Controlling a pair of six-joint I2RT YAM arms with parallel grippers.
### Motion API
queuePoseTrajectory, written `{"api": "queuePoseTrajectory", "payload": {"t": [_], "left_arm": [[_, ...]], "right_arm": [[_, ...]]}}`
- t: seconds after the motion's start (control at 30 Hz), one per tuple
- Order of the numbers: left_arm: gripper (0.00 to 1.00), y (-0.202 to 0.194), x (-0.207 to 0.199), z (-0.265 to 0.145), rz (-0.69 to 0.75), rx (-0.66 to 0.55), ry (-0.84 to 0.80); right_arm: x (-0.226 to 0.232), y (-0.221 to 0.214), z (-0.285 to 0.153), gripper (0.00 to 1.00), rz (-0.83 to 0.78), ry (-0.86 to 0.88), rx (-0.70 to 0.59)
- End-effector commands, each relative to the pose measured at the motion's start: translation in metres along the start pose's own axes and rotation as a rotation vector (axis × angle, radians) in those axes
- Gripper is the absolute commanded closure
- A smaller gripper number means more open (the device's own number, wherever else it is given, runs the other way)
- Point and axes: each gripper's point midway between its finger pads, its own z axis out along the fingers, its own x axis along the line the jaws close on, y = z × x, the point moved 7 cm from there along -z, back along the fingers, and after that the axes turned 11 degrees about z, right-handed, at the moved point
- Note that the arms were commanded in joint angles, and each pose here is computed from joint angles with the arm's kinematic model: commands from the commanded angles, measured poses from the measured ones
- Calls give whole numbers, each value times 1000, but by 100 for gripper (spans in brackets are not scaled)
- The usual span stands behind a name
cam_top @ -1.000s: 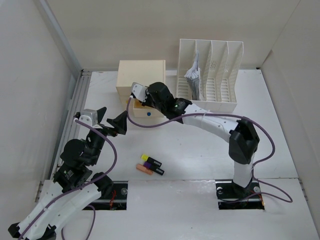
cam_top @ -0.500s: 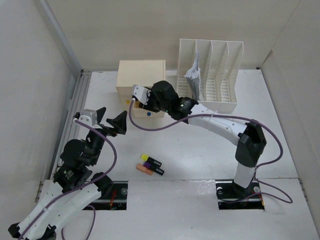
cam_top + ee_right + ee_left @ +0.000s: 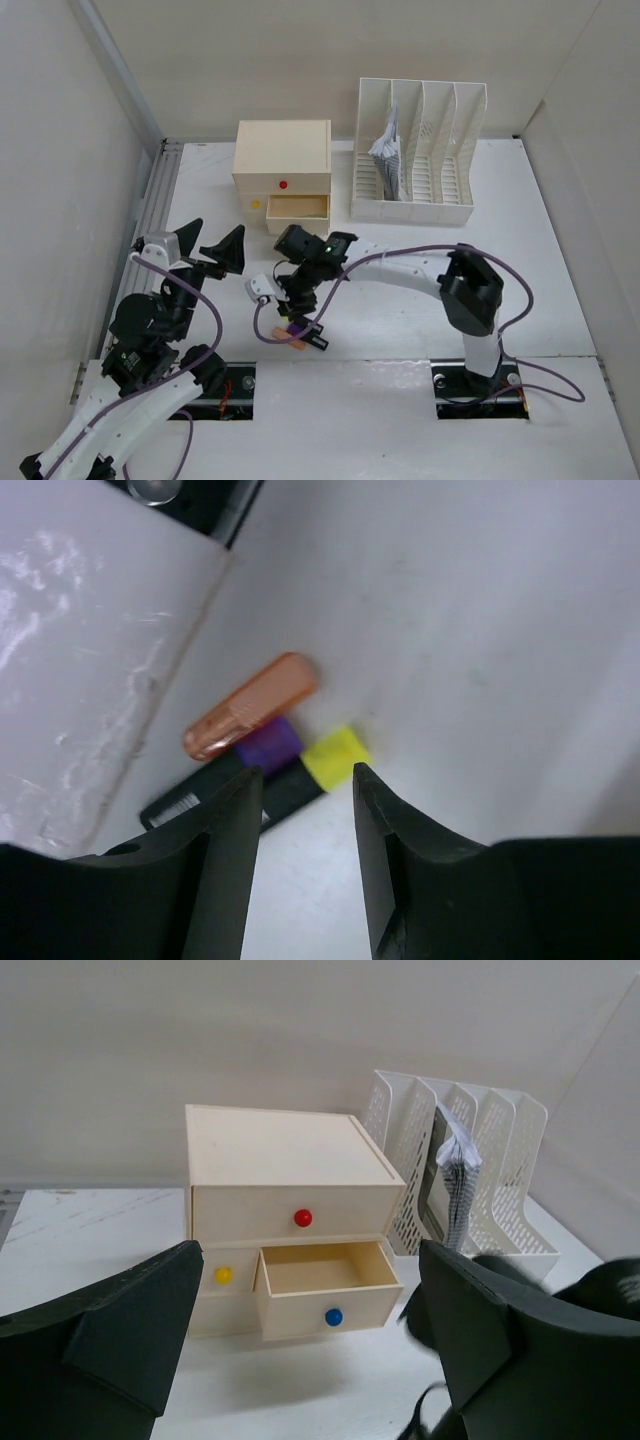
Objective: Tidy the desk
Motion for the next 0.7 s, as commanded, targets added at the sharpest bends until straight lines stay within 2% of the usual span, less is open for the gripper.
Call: {"api": "queuePoseTrajectory", "payload": {"t": [0.0,0.27,0.43,0.57,0.67], "left_arm": [[12,16,4,-6,-29,-108,4],[12,20,8,-14,-47,-146,7],[12,20,7,-14,-46,-147,-2],[12,20,7,-14,-46,-147,-2],[12,20,7,-14,-46,-147,-2]], "right_arm": [[22,3,20,54,30,96,-5],[28,5,50,50,135,-3,30],[29,-4,70,49,300,-12,42],[25,-14,78,49,386,-133,39],[26,-15,78,49,430,-154,23]]}}
